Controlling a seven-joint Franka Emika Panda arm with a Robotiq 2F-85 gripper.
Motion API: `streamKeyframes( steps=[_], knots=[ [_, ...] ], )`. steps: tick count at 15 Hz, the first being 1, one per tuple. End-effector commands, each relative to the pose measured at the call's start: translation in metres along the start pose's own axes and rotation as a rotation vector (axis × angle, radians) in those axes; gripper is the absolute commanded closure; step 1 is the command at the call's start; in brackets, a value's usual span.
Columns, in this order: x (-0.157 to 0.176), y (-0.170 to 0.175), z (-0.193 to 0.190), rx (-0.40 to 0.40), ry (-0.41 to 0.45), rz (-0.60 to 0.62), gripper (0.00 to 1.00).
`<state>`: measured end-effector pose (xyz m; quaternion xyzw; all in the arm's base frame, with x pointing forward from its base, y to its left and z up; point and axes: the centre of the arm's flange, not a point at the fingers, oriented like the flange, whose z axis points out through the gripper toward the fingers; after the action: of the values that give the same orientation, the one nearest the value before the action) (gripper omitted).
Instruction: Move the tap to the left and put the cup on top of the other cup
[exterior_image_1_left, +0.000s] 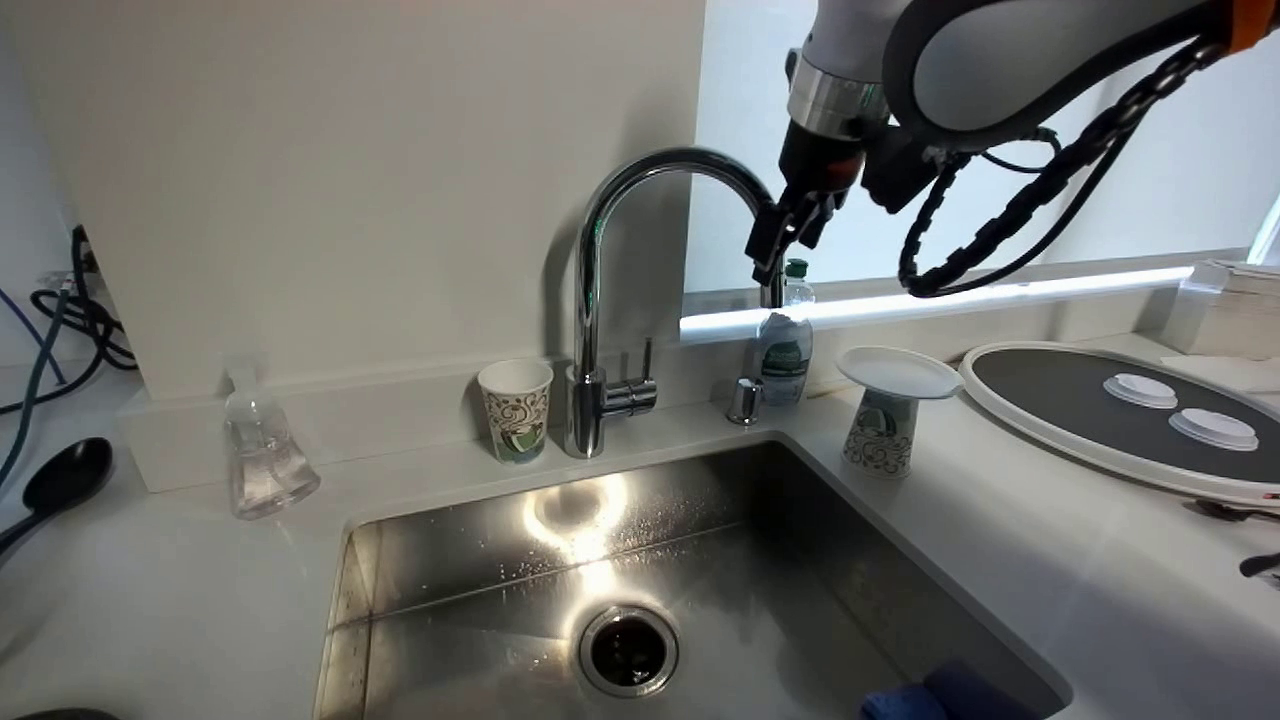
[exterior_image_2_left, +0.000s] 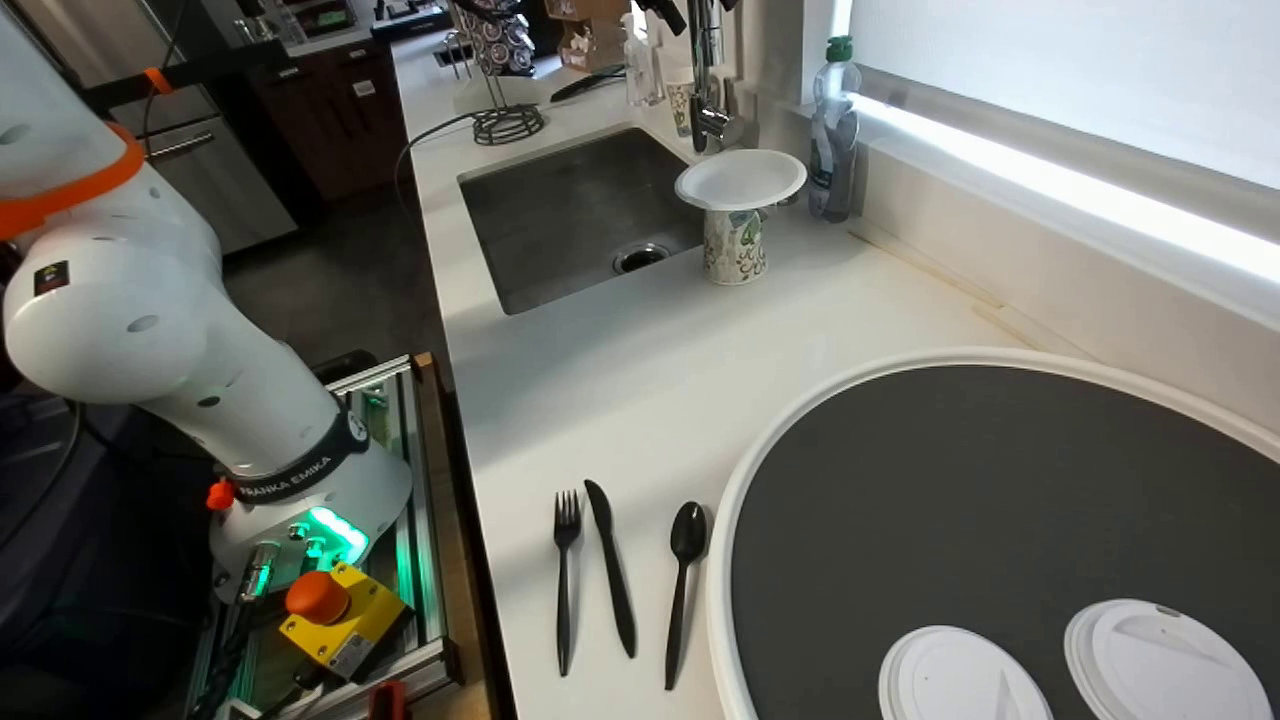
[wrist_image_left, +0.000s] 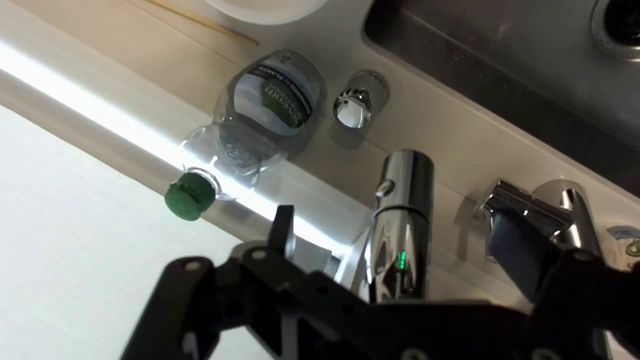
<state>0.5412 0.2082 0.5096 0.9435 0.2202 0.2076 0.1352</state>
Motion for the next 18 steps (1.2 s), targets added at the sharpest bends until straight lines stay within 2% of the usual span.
streamKeyframes(
  steps=[1,4,9,18],
  knots=[
    [-0.014,0.002,-0.019,0.01,-0.067,-0.028,0.0],
    [-0.017,-0.003,-0.034,0.054,-0.092,-0.035,0.0],
    [-0.017,-0.022,-0.064,0.18,-0.103,-0.048,0.0],
    [-0.007,-0.089,-0.095,0.331,-0.076,-0.083,0.0]
  ],
)
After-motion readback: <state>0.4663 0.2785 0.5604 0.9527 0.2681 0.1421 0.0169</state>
